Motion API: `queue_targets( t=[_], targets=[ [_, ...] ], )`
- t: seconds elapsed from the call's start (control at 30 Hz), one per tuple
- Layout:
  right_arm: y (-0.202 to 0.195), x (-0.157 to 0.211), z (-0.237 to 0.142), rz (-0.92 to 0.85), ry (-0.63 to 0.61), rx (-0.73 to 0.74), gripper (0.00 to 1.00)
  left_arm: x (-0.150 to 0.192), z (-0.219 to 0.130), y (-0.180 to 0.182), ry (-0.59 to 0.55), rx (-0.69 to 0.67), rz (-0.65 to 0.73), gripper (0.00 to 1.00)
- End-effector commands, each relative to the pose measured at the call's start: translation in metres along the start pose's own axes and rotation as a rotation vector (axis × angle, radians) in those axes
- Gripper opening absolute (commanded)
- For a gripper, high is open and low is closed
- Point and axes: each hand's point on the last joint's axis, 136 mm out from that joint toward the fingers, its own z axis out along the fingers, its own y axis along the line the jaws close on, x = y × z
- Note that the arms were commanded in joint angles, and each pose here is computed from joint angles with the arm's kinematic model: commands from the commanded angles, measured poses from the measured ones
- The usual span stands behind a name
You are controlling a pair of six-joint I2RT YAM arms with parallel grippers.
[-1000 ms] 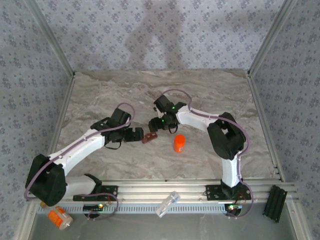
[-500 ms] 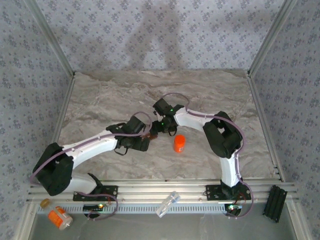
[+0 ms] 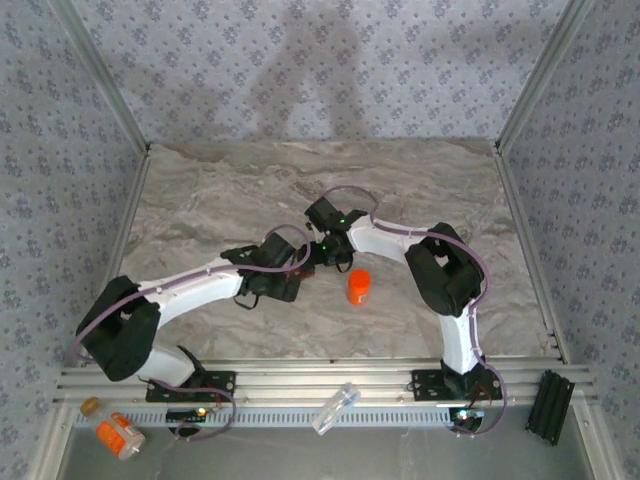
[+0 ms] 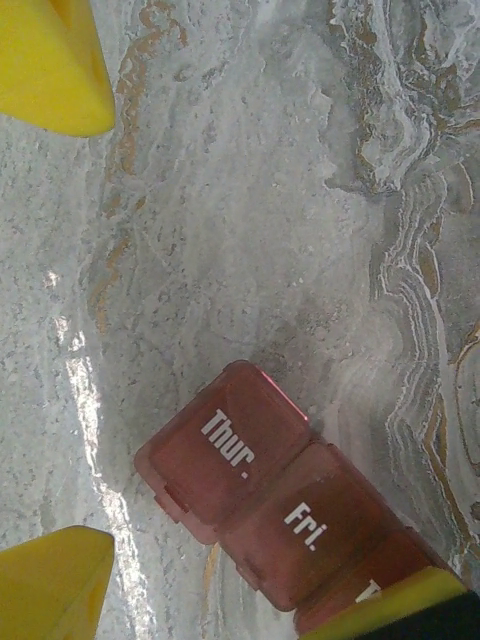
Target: Sort the pills into containers
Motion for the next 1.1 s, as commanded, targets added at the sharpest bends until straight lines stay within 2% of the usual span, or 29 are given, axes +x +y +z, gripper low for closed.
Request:
queue_targets(
  t=[0.0,0.33,0.77,1.07],
  targets=[
    [-0.011,0.019,0.017,-0.007,0.06,0.059,0.76,-0.014,0.0,-0.003,-0.039,-0.009,0.008,1.0],
    [-0.013,0.024,0.02,-0.016,0.072,0.071,0.75,-0.022,0.002,0.002,-0.055,-0.04,0.001,1.0],
    [-0.015,0.028,0.023,-0.019,0.08,0.078,0.74,-0.036,-0.003,0.032,-0.089,-0.072,-0.087,1.0],
    [-0.016,0.029,0.025,-0.02,0.081,0.08,0.73,-0.047,-0.007,0.036,-0.112,-0.064,-0.106,1.0]
  ],
)
